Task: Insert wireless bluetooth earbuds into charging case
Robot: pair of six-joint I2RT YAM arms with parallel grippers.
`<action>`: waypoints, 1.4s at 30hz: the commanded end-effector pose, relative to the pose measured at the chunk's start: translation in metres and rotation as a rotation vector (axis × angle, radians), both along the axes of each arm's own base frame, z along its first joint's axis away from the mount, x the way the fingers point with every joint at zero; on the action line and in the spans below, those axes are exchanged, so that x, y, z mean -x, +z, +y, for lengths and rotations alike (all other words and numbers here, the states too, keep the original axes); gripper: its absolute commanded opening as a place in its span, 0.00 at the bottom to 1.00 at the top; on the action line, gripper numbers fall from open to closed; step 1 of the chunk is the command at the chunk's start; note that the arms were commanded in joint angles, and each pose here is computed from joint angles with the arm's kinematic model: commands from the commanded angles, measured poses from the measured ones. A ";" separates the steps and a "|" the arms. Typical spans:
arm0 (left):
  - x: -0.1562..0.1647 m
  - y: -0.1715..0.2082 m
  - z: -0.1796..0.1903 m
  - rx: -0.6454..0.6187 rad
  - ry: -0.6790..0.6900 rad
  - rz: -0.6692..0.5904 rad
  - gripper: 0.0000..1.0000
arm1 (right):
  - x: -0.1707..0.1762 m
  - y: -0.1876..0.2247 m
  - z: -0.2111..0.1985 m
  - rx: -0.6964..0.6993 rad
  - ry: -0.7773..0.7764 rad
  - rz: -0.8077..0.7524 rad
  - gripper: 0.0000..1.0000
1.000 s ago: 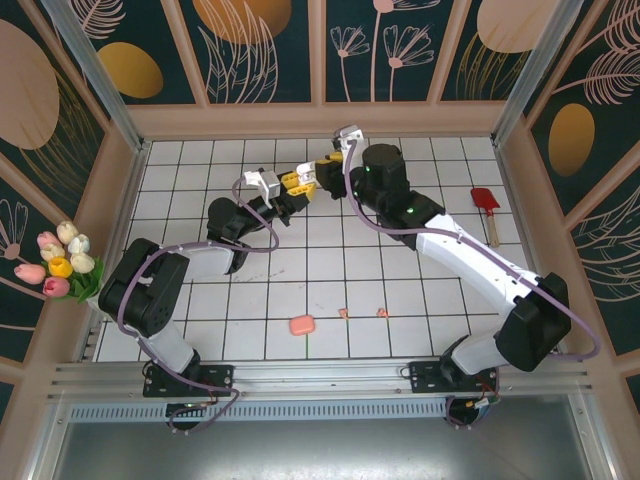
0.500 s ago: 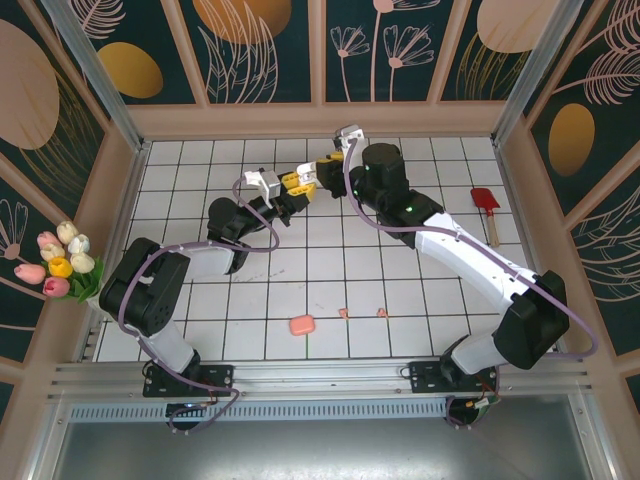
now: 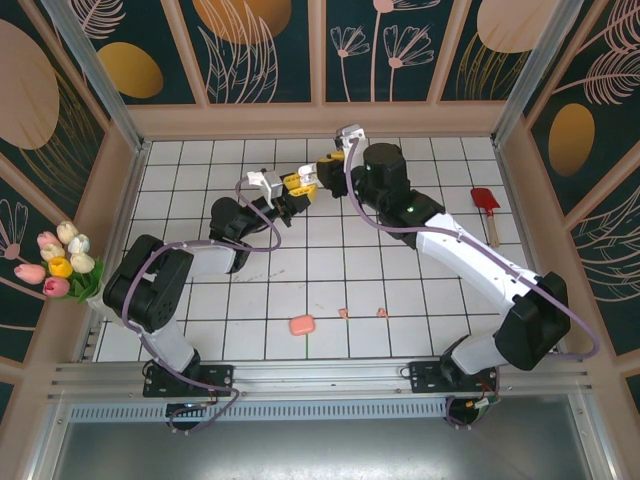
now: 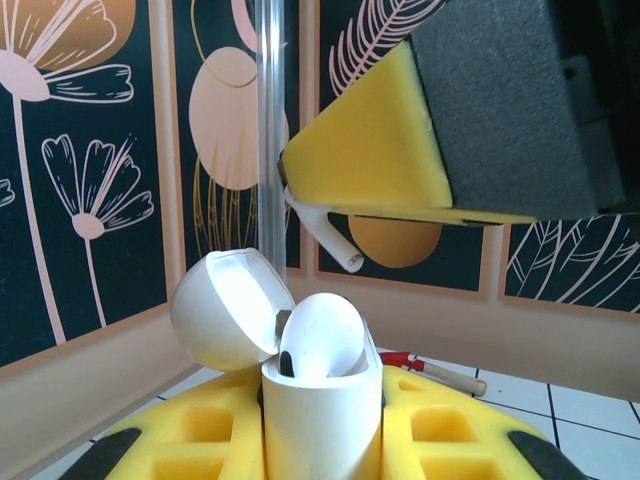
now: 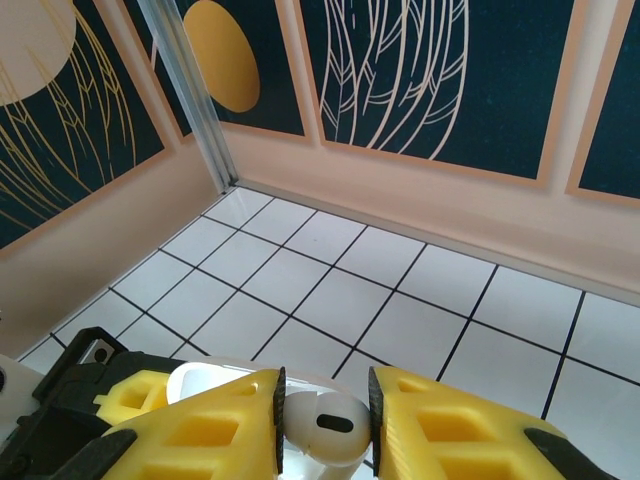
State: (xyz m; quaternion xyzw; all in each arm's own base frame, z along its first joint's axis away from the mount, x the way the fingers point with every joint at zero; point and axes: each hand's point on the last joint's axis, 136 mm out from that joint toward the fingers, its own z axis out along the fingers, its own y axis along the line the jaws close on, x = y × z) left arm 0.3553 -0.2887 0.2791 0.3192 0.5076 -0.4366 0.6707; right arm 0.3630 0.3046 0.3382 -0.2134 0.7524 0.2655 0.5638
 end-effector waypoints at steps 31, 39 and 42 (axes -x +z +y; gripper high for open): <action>0.007 0.023 -0.003 0.039 -0.033 -0.051 0.00 | 0.003 0.011 0.005 -0.072 0.024 -0.004 0.28; 0.010 0.025 -0.004 0.041 -0.044 -0.060 0.00 | 0.000 0.003 0.006 -0.061 0.022 0.008 0.28; 0.014 0.034 -0.002 0.052 -0.047 -0.079 0.00 | -0.001 -0.001 0.007 -0.057 0.020 0.014 0.27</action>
